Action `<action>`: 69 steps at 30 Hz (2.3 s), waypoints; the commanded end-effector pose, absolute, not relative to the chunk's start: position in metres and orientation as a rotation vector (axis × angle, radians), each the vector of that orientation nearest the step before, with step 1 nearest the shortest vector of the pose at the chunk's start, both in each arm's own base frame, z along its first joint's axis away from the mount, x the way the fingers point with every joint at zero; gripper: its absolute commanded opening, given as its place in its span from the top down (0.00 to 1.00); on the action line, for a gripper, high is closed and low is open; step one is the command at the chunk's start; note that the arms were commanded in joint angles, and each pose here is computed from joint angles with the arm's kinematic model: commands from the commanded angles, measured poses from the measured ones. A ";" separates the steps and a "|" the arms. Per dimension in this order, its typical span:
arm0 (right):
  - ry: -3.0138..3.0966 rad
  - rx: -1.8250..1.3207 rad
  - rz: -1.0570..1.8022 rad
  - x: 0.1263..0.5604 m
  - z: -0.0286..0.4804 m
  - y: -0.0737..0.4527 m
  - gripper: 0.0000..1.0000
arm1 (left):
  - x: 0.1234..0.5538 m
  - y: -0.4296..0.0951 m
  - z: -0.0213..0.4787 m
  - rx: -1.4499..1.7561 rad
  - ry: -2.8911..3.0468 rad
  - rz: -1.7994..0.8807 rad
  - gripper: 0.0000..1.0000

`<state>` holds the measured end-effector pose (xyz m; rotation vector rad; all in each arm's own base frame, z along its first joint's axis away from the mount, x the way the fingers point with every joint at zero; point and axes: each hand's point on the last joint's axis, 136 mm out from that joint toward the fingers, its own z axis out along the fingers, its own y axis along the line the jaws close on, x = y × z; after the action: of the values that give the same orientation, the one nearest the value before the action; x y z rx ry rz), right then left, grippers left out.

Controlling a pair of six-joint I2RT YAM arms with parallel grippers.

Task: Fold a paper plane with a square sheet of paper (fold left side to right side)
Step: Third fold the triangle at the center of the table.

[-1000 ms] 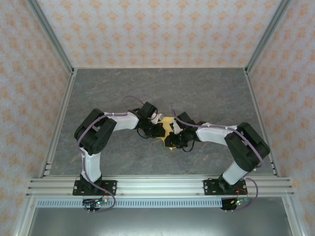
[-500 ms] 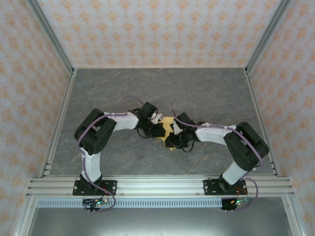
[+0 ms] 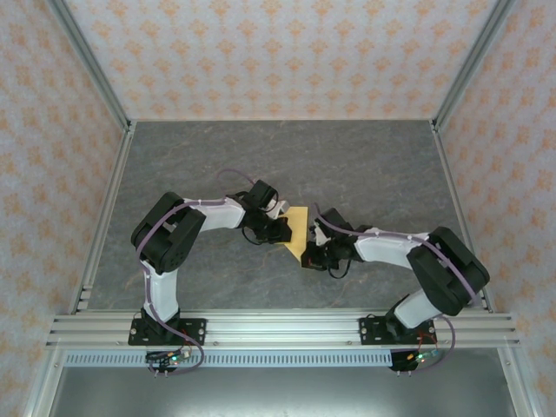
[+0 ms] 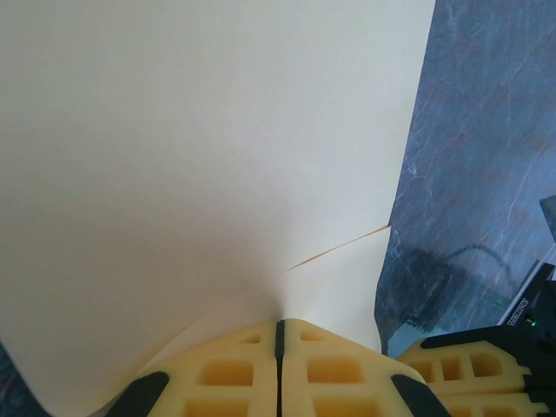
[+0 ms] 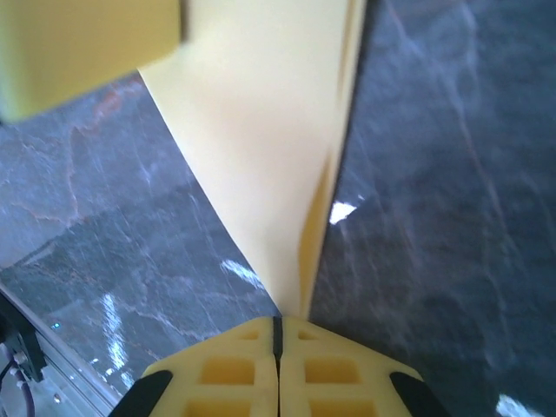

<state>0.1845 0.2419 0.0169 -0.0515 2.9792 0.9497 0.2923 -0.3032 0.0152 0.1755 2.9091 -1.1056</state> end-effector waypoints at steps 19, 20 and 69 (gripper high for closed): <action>3.005 0.108 0.809 0.216 0.019 0.248 1.00 | 0.288 -0.284 -0.007 0.140 2.983 -0.929 0.94; 3.018 0.111 0.785 0.214 0.016 0.245 1.00 | 0.288 -0.285 -0.006 0.141 2.979 -0.930 0.94; 3.168 0.093 0.409 0.190 -0.023 0.205 1.00 | 0.261 -0.306 -0.005 0.238 2.912 -0.975 1.00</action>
<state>0.2129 0.2477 0.0151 0.0482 3.0318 0.7494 0.2617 -0.3210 0.0169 0.2347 2.8891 -1.1161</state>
